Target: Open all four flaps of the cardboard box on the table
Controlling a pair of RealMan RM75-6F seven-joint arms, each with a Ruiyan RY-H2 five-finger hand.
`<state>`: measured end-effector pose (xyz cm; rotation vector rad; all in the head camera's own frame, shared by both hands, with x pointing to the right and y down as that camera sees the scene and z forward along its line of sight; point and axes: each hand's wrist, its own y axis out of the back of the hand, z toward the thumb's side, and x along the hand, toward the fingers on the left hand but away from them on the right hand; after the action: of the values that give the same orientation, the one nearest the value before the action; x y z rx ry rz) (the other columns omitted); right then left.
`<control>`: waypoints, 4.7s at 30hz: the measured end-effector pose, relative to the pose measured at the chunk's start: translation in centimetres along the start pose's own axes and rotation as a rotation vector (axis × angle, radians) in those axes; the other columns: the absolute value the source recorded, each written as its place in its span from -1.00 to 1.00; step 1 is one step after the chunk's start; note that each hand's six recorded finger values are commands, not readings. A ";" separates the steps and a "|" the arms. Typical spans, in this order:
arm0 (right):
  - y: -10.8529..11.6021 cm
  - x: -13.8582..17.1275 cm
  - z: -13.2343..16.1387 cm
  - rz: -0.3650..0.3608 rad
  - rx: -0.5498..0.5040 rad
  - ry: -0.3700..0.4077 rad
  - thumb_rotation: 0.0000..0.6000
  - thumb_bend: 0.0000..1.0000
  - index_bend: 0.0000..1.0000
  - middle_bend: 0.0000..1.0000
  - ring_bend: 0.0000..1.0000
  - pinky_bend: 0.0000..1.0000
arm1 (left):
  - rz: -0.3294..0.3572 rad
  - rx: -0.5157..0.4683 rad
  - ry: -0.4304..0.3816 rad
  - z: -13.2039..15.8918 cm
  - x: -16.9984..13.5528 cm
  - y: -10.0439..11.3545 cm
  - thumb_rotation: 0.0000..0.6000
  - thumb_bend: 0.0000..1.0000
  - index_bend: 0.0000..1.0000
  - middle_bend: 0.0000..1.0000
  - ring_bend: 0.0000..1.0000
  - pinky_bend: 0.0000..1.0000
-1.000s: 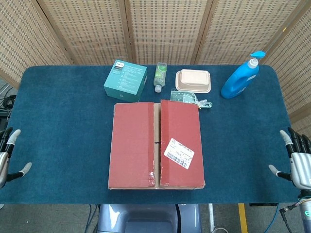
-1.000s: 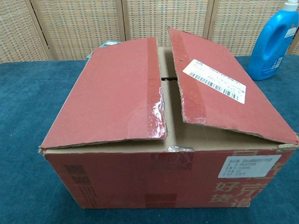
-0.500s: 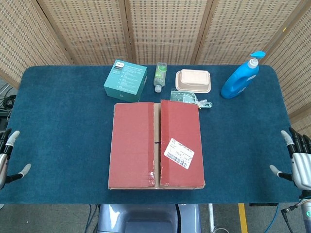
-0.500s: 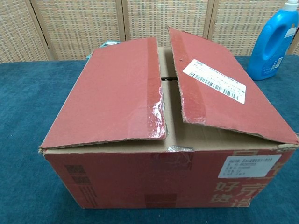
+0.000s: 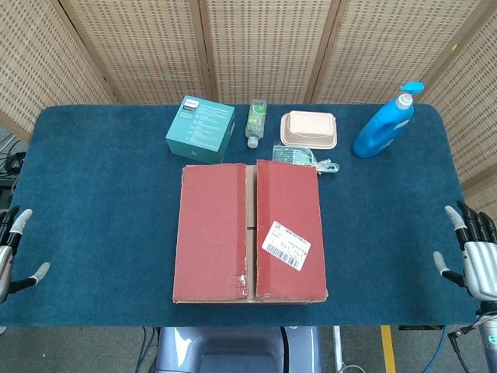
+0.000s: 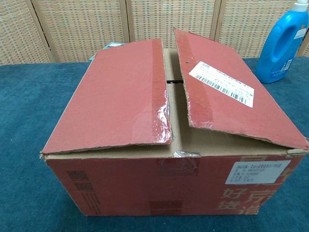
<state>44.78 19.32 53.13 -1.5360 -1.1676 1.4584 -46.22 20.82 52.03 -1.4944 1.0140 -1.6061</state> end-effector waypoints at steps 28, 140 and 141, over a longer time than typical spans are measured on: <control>3.6 -7.0 13.3 0.122 -0.315 0.505 1.00 1.00 -0.59 -0.61 -1.00 -1.00 | -0.066 0.017 -0.059 1.6 0.1 -1.4 0.73 -0.47 -1.00 -1.00 -1.00 -1.00; -1.7 -10.1 31.3 0.315 -0.038 0.935 1.00 1.00 -0.30 -0.01 -0.90 -1.00 | -0.168 0.005 -0.021 1.0 0.9 -3.0 0.73 -0.46 -1.00 -1.00 -1.00 -1.00; -1.4 -10.2 31.3 0.311 -0.033 0.936 1.00 1.00 -0.31 -0.01 -0.90 -1.00 | -0.166 0.006 -0.022 1.0 1.0 -2.9 0.73 -0.46 -1.00 -1.00 -1.00 -1.00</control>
<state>14.10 7.52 54.48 -2.1282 -0.3987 0.6908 -45.25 21.19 55.12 -1.6249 0.8920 -1.7017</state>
